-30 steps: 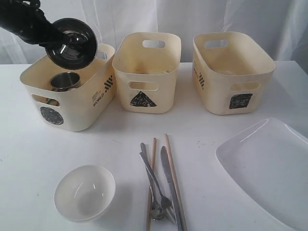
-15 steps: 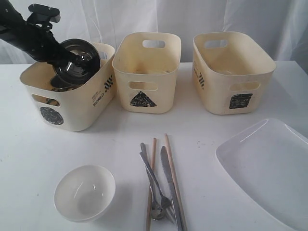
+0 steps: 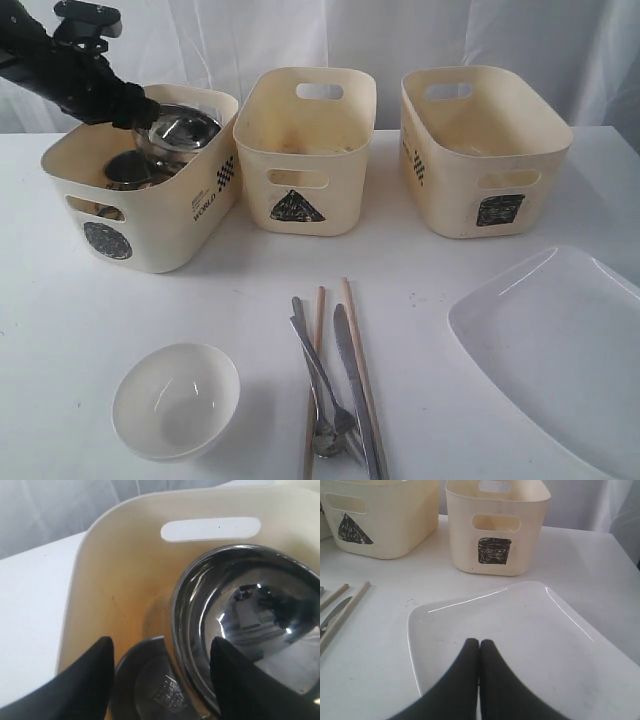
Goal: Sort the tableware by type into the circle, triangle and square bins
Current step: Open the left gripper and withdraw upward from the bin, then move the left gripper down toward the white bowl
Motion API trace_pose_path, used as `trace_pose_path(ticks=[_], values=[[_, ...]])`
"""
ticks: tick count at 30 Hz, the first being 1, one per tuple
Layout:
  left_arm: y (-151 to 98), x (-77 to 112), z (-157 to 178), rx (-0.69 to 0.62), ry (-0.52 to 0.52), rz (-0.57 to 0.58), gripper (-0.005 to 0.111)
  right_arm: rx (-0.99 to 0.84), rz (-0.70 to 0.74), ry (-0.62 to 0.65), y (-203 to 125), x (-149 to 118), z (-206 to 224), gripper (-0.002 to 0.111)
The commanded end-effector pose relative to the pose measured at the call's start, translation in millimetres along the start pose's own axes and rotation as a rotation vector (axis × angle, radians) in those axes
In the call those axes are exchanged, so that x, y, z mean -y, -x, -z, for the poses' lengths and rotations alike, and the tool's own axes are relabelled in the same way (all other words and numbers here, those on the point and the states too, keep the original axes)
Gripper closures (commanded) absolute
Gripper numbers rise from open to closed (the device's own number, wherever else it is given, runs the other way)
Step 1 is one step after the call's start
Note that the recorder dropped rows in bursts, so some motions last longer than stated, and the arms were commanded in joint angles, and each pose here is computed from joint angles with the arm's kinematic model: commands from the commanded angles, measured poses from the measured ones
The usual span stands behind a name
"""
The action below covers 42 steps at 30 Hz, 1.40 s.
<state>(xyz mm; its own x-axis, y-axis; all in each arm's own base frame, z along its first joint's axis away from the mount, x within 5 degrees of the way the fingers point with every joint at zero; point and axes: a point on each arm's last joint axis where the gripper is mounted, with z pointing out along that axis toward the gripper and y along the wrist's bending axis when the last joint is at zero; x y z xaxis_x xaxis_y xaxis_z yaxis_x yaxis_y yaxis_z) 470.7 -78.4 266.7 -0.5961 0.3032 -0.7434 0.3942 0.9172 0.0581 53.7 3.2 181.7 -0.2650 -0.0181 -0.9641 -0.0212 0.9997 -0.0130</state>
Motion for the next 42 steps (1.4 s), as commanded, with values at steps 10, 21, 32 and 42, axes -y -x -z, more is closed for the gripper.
trace_pose_path(ticks=[10, 21, 32, 42], values=[[27, 21.2, 120, -0.061, -0.087, -0.062, 0.046, 0.011, 0.002, 0.002, 0, 0, 0, 0.108], [-3, 42.4, 194, -0.404, -0.242, -0.052, 0.046, 0.011, 0.002, 0.002, 0, 0, 0, 0.108], [-67, 67.2, 153, -0.622, -0.476, 0.123, 0.046, 0.011, 0.002, 0.002, 0, 0, 0, 0.108], [-134, 82.4, 125, -0.752, -0.553, 0.213, 0.046, 0.011, 0.002, 0.002, 0, 0, 0, 0.108]])
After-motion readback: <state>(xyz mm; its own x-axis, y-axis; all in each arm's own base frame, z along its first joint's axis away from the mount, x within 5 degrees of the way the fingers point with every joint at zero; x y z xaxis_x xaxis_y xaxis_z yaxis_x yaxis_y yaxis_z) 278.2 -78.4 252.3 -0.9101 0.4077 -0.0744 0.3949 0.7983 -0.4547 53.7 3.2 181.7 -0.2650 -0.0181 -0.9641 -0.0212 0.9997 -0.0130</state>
